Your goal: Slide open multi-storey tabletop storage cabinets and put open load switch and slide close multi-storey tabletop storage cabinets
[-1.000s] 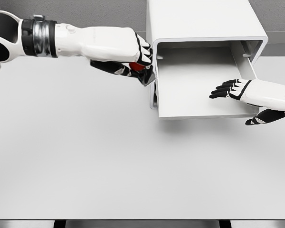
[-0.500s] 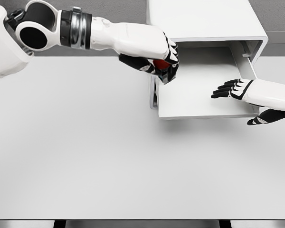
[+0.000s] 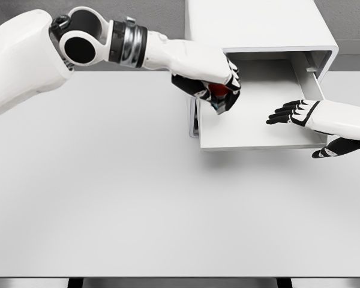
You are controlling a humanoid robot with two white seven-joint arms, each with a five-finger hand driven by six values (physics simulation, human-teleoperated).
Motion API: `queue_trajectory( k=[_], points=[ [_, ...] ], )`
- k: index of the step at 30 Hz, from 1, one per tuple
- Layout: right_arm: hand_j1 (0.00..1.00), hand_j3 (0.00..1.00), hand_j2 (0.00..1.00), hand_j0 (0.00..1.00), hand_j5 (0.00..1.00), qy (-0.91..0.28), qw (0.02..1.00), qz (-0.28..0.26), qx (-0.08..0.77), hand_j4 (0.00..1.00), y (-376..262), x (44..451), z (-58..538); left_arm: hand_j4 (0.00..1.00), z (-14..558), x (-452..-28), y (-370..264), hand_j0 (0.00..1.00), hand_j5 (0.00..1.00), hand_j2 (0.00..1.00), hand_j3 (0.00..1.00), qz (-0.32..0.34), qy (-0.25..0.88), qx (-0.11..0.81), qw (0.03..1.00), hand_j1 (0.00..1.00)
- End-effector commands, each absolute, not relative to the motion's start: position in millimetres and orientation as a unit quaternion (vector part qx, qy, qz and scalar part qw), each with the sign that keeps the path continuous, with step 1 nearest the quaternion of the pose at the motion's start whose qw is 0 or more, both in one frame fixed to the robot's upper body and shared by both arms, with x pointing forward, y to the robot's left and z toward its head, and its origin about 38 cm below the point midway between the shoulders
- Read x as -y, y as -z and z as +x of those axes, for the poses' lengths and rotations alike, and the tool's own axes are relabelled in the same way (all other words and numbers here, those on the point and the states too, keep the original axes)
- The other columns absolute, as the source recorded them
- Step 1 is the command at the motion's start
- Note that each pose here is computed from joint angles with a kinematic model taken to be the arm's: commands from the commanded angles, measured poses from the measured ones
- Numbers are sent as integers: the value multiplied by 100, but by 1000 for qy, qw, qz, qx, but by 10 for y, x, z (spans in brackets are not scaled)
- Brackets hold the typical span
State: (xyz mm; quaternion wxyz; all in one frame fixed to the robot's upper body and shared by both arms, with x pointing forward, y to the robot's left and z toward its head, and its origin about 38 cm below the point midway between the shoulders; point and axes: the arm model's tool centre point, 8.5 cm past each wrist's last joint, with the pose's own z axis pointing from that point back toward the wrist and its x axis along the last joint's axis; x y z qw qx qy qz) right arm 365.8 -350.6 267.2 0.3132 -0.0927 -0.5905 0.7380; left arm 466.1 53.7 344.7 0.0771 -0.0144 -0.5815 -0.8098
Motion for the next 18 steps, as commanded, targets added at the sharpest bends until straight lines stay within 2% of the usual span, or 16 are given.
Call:
queue_trajectory(
  k=[1, 15, 18],
  points=[
    [100, 100, 100, 100, 100, -736, 315, -93, 592, 100, -2683, 3510, 3660, 42, 4693, -481, -3390, 42, 42, 42, 42, -19, 811, 579, 84, 42],
    [100, 100, 100, 100, 100, -736, 315, -94, 593, 100, -2695, 3516, 3662, 43, 4746, -353, -3334, 43, 43, 43, 43, -19, 818, 568, 87, 43],
    [100, 100, 100, 100, 100, -736, 315, -95, 592, 100, -2697, 3521, 3661, 47, 4744, -346, -3339, 47, 47, 47, 47, -20, 817, 569, 86, 47]
  ],
)
